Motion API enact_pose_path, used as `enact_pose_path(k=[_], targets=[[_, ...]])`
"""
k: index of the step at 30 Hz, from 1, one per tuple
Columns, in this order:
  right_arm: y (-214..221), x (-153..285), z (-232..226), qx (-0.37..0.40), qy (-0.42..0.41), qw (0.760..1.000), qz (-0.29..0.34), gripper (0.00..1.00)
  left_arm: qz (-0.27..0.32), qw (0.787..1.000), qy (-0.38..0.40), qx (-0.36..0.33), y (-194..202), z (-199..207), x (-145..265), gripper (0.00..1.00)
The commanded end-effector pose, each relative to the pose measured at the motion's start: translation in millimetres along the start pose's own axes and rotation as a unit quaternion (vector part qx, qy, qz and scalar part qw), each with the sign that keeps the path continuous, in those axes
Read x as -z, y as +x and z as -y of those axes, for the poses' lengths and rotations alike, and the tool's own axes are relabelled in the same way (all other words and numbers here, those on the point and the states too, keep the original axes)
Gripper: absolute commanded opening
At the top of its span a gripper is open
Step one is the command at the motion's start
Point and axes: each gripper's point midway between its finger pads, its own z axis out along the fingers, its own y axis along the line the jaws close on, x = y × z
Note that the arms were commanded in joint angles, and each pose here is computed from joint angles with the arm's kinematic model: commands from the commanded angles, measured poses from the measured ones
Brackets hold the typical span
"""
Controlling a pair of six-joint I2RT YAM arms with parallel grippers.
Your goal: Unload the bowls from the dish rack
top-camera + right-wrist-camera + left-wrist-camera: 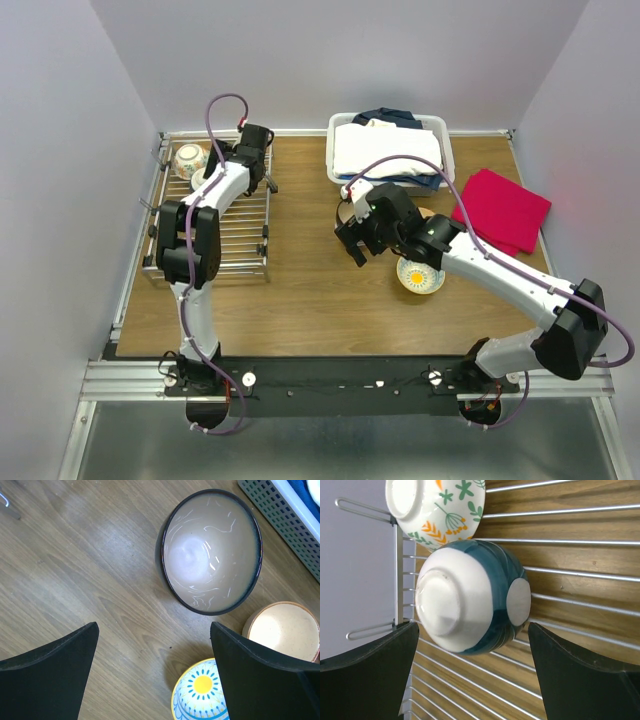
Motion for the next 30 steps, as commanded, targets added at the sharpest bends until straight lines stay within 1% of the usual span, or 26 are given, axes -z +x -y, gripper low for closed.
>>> enact_pose_path(k=[1,4,8,12,19,23,27,28,30], targets=[[6,2,1,-0.009,0.006,1.000,-0.008,1.00,-0.003,1.000,-0.023,-0.013,-9,-1,-11,0.99],[9,0,1,-0.010,0.007,1.000,-0.014,1.00,-0.015,1.000,-0.014,-0.022,-2,10,-20,0.99],[11,-2,-1,-0.013,0.005,1.000,-0.017,1.00,-0.042,0.998,-0.022,-0.043,15,21,-35,0.99],[14,-5,-3,-0.014,0.001,1.000,-0.022,1.00,-0.064,0.995,-0.052,-0.064,30,19,-43,0.99],[19,-10,-8,-0.018,-0.009,0.999,-0.024,1.00,-0.081,0.988,-0.095,-0.094,44,14,-53,0.99],[21,-11,-7,-0.017,-0.008,0.999,-0.026,1.00,-0.089,0.984,-0.106,-0.112,54,15,-58,0.99],[23,-12,-8,-0.017,-0.007,0.999,-0.027,1.00,-0.093,0.982,-0.114,-0.115,59,12,-56,0.99],[24,-13,-8,-0.017,-0.008,0.999,-0.027,1.00,-0.092,0.982,-0.116,-0.113,58,10,-55,0.98],[24,-13,-8,-0.018,-0.008,0.999,-0.027,1.00,-0.086,0.983,-0.118,-0.110,54,5,-50,0.92]])
